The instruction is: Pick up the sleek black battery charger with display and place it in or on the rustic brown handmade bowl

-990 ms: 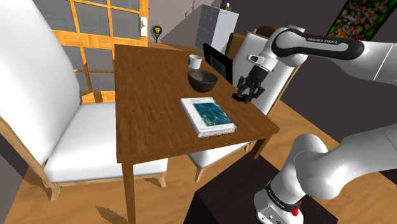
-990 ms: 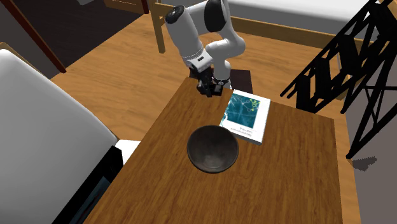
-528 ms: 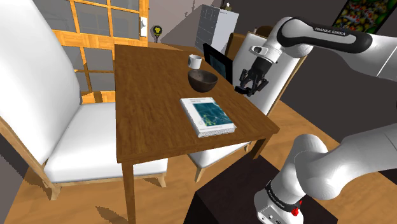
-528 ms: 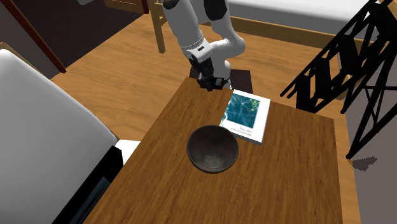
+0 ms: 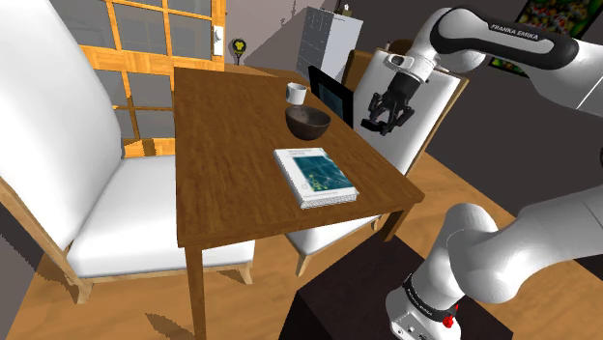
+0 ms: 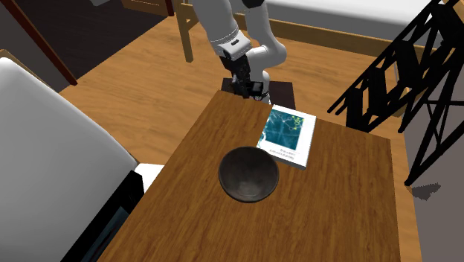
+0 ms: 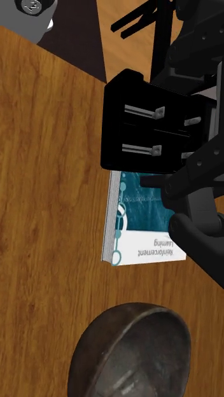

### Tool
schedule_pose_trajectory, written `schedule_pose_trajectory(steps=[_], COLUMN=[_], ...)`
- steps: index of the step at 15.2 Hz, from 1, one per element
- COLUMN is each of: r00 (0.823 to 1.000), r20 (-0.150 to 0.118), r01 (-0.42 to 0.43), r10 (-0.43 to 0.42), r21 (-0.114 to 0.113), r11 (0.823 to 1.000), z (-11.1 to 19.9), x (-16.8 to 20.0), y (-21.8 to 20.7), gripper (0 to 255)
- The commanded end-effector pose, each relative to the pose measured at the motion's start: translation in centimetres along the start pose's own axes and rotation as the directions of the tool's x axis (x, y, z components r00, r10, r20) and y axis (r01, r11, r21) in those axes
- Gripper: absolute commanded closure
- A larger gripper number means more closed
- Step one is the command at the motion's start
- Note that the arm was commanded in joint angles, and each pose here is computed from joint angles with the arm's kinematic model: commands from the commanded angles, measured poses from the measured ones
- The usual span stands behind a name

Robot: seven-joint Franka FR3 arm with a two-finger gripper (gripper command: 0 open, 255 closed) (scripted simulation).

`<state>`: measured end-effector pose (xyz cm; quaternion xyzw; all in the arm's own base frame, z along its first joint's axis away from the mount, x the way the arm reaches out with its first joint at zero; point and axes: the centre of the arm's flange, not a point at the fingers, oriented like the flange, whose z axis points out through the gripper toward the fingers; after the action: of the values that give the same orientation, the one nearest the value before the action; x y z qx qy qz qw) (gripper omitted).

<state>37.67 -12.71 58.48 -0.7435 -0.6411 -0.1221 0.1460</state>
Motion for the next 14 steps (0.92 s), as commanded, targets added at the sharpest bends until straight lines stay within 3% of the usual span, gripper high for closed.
schedule_pose_trajectory(steps=[1,14], r00=[1.0,1.0], r20=[0.0,0.0], r01=[0.0,0.0], r10=[0.0,0.0], r21=[0.0,0.0], r11=[1.0,1.0], z=[-0.4,0.0], x=[0.4,4.5], y=[1.3,17.9], gripper=[255,255])
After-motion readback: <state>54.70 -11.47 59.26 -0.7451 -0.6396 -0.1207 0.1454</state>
